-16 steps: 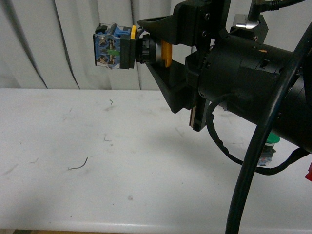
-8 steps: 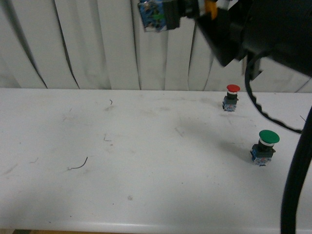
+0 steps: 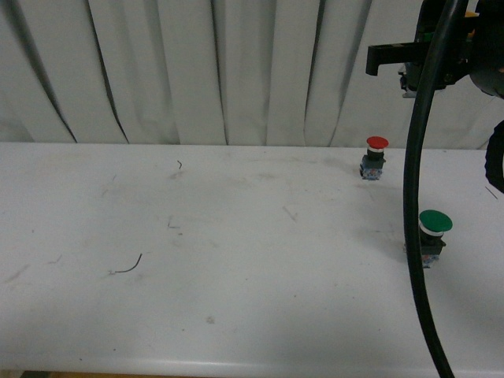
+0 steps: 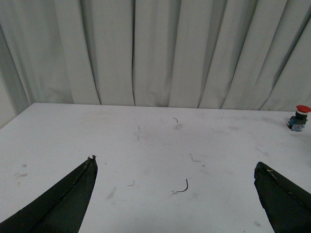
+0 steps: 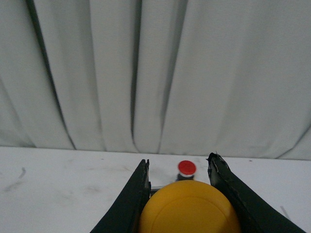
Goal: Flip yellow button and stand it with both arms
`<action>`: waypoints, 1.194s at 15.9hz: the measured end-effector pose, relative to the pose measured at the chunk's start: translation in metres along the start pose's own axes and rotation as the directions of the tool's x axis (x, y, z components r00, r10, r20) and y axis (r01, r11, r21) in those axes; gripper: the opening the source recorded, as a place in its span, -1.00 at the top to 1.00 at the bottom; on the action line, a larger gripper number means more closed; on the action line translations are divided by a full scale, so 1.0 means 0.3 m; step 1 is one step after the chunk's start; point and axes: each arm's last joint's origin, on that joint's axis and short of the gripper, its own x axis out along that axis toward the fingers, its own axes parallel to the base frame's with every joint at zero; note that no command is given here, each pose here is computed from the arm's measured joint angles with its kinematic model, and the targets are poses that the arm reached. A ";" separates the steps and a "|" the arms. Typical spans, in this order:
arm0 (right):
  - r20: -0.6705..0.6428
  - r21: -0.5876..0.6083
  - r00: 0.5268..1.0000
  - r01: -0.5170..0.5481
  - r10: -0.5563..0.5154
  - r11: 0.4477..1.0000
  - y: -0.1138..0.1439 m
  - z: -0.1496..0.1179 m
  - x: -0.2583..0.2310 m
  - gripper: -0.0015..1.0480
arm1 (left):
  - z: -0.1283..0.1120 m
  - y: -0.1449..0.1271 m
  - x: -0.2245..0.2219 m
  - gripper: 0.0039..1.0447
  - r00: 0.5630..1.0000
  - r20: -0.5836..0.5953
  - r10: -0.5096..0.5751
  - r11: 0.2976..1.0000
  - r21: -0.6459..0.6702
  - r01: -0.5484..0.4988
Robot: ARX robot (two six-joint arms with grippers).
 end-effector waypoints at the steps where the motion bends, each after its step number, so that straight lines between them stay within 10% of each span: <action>1: -0.018 -0.048 0.999 0.028 -0.029 0.998 -0.026 0.003 0.026 0.34 | 0.000 0.000 0.000 -0.88 1.000 0.000 0.000 1.000 0.000 0.000; 11: -0.407 -0.029 0.913 0.025 -0.035 0.999 -0.242 -0.143 0.399 0.35 | 0.000 0.000 0.000 -0.88 1.000 0.000 0.000 1.000 0.000 0.000; 19: -0.587 0.038 0.810 0.006 0.018 0.999 -0.156 -0.324 0.528 0.35 | 0.000 0.000 0.000 -0.88 1.000 0.000 0.000 1.000 0.000 0.000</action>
